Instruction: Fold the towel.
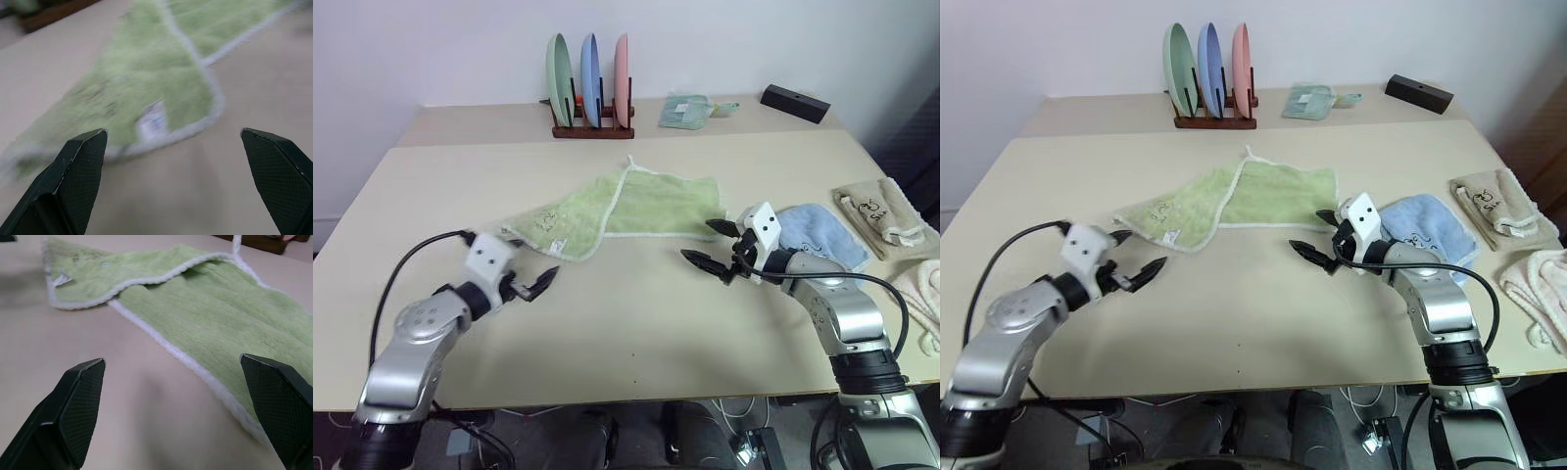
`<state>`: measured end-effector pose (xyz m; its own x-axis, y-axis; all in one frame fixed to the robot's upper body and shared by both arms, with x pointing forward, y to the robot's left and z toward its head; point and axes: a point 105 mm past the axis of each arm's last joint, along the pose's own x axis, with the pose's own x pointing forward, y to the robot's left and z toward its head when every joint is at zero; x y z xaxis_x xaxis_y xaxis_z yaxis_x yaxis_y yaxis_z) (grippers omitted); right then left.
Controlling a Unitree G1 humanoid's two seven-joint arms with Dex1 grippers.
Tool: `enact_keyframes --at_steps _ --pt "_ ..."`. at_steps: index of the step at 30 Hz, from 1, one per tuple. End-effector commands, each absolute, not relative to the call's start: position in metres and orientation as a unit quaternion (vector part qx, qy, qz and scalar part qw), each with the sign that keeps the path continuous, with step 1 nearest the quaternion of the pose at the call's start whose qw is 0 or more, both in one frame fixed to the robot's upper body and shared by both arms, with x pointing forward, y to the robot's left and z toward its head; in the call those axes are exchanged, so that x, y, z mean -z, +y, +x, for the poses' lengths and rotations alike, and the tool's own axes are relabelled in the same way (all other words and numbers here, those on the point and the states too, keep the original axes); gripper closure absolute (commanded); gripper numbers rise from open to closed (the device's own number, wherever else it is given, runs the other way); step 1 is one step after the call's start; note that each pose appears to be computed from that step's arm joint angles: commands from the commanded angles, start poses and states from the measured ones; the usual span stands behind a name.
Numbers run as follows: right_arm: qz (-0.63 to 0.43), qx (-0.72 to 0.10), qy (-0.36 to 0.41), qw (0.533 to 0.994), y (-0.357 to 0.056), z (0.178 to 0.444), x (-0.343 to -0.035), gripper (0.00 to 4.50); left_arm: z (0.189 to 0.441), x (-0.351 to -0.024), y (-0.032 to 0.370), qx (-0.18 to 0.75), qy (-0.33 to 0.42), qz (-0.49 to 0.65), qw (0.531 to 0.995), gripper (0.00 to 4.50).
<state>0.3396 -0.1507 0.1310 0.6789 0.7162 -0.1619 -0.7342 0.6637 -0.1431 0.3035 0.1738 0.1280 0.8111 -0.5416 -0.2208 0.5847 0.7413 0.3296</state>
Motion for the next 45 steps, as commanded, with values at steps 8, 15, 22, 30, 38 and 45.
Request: enact_keyframes --at_steps 8,15,22,30,38,45 --pt "-0.117 -0.391 0.001 0.913 -0.137 0.349 -0.145 0.00 0.349 -0.111 0.139 0.300 0.127 0.259 0.909 0.04" --pt "-0.119 -0.387 -0.004 0.915 -0.137 0.348 -0.147 0.00 0.356 -0.096 0.130 0.300 0.159 0.248 0.907 0.04" --pt "-0.122 -0.383 -0.007 0.916 -0.138 0.348 -0.150 0.00 0.363 -0.093 0.130 0.293 0.167 0.210 0.918 0.84" --pt "-0.123 -0.383 -0.006 0.915 -0.137 0.345 -0.150 0.00 0.364 -0.102 0.129 0.290 0.132 0.216 0.923 4.46" --pt "-0.129 -0.383 -0.004 0.915 -0.138 0.345 -0.152 0.00 0.364 -0.125 0.142 0.265 0.072 0.261 0.925 4.46" --pt "-0.145 -0.378 -0.014 0.914 -0.144 0.346 -0.163 0.00 0.302 -0.144 0.156 0.315 0.034 0.262 0.911 4.46"
